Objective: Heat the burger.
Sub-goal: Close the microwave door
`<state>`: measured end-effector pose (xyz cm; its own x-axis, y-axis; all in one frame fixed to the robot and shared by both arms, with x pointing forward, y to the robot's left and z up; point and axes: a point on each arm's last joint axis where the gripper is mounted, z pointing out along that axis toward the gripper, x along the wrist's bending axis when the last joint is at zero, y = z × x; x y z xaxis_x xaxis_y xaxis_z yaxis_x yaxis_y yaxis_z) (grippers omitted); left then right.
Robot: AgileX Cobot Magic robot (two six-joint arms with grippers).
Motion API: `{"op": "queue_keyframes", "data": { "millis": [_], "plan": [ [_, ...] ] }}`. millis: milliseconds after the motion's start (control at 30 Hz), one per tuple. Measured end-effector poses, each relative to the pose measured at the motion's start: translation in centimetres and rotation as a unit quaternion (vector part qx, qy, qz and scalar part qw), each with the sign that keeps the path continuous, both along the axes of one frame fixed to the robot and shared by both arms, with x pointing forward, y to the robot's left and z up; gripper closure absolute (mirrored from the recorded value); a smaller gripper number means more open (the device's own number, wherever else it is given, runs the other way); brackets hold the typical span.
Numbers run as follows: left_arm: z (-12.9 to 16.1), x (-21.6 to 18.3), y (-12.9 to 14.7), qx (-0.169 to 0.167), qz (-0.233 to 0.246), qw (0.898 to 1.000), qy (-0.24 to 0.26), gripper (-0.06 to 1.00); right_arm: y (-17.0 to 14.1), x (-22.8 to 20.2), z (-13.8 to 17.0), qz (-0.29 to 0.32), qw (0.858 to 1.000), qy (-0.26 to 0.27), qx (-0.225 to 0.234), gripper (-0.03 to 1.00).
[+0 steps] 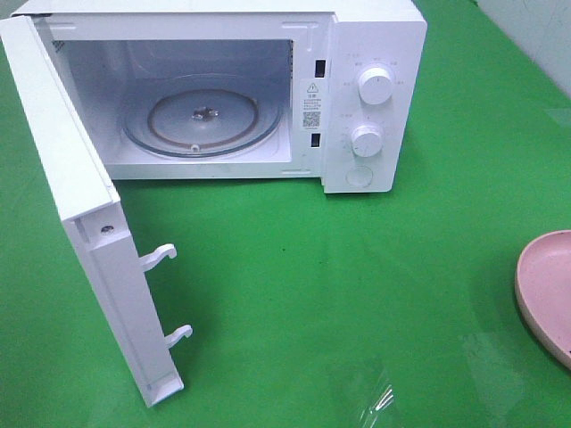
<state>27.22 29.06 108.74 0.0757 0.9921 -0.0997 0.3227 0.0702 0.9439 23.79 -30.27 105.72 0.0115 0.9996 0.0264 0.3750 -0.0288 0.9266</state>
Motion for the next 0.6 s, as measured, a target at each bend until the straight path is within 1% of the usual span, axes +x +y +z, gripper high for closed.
{"op": "queue_keyframes", "data": {
  "millis": [33, 67, 100, 133, 167, 233, 267, 300, 467, 567, 600],
  "plan": [
    [0.0, 0.0, 0.0, 0.000, 0.000, 1.000, 0.000, 0.49, 0.0, 0.0, 0.0, 0.000, 1.000, 0.000, 0.000, 0.20],
    [0.3, 0.6, 0.1, -0.001, 0.004, 1.000, -0.009, 0.62, 0.0, 0.0, 0.0, 0.000, 1.000, 0.000, 0.000, 0.20],
    [0.3, 0.6, 0.1, -0.001, 0.004, 1.000, -0.009, 0.62, 0.0, 0.0, 0.0, 0.000, 1.000, 0.000, 0.000, 0.20],
    [0.6, 1.2, 0.2, -0.002, 0.008, 1.000, -0.020, 0.78, 0.0, 0.0, 0.0, 0.000, 1.000, 0.000, 0.000, 0.20],
    [0.6, 1.2, 0.2, -0.002, 0.008, 1.000, -0.020, 0.78, 0.0, 0.0, 0.0, 0.000, 1.000, 0.000, 0.000, 0.20],
    [0.5, 2.3, 0.3, -0.002, 0.015, 1.000, -0.027, 0.94, 0.0, 0.0, 0.0, 0.000, 1.000, 0.000, 0.000, 0.20],
    [0.5, 2.3, 0.3, -0.002, 0.015, 1.000, -0.027, 0.94, 0.0, 0.0, 0.0, 0.000, 1.000, 0.000, 0.000, 0.20],
    [-0.1, 3.5, 0.5, 0.003, 0.024, 0.999, -0.031, 0.94, 0.0, 0.0, 0.0, 0.000, 1.000, 0.000, 0.000, 0.20],
    [-1.0, 4.8, 0.7, 0.003, 0.033, 0.999, -0.041, 0.94, 0.0, 0.0, 0.0, 0.000, 1.000, 0.000, 0.000, 0.20],
    [-2.0, 6.3, 1.0, 0.007, 0.046, 0.997, -0.069, 0.94, 0.0, 0.0, 0.0, 0.000, 1.000, 0.000, 0.000, 0.20],
    [-2.0, 6.3, 1.0, 0.007, 0.046, 0.997, -0.069, 0.94, 0.0, 0.0, 0.0, 0.000, 1.000, 0.000, 0.000, 0.20]
  ]
}}
